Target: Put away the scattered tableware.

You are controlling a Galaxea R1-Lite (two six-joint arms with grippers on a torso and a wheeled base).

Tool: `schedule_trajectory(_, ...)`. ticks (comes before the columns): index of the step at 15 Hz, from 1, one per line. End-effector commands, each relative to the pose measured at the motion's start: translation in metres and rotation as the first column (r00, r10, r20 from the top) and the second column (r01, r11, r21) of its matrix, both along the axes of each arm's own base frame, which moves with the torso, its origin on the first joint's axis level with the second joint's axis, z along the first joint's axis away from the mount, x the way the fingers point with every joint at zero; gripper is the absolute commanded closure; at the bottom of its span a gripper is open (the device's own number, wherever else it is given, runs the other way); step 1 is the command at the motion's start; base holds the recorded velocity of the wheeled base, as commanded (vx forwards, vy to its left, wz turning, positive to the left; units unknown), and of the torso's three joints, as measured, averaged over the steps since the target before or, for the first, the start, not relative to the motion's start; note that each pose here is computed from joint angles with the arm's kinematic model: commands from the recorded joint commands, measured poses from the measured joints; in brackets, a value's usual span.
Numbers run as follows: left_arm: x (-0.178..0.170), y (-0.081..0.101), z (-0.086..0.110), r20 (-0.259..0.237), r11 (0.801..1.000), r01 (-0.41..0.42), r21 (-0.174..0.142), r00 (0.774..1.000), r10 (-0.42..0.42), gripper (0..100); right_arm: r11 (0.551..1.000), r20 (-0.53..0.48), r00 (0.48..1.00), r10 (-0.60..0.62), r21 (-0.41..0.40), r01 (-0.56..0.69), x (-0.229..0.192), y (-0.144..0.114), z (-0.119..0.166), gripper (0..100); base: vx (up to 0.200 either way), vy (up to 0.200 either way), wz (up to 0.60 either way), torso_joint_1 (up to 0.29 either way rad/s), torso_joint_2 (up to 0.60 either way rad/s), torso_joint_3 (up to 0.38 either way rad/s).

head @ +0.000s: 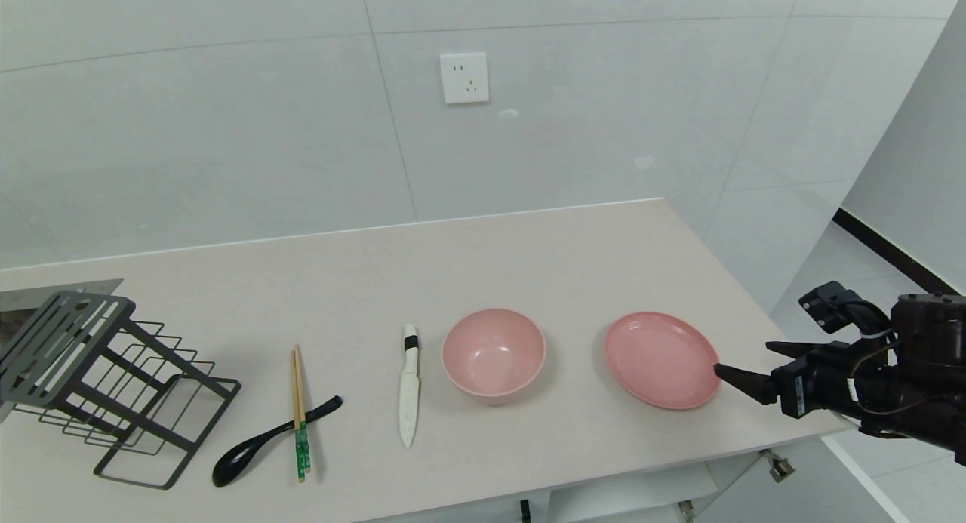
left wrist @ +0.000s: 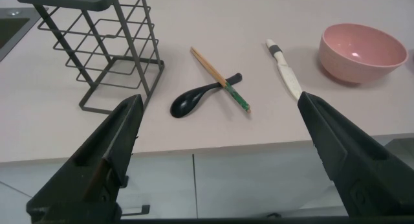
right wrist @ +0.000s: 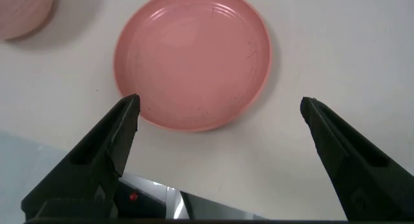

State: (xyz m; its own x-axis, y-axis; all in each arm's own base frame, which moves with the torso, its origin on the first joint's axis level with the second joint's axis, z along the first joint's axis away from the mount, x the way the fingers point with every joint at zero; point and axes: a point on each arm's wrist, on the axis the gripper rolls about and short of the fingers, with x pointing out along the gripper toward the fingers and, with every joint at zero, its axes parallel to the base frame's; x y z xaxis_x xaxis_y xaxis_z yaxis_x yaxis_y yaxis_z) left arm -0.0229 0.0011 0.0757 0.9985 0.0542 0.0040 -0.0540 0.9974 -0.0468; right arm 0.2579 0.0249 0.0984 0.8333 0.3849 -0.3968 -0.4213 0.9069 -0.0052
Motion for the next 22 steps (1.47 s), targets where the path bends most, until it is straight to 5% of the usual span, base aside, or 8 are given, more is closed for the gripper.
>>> schedule_trajectory(1, 0.000, 0.000, 0.000, -0.001, 1.000, -0.001, 0.001, 1.000, 0.001, 0, 1.000, -0.029, 1.000, -0.001, 0.001, 0.001, 0.007, 0.000, -0.010, 0, 0.000, 0.000, 0.00, 0.000, 0.00, 0.000)
schedule_trajectory(22, 0.000, 0.000, 0.000, -0.001, 1.000, 0.001, 0.005, 1.000, -0.001, 0, 0.999, -0.037, 0.999, 0.024, 0.037, -0.022, 0.096, 0.021, -0.069, 0, 0.000, 0.000, 0.00, 0.000, 0.00, 0.000)
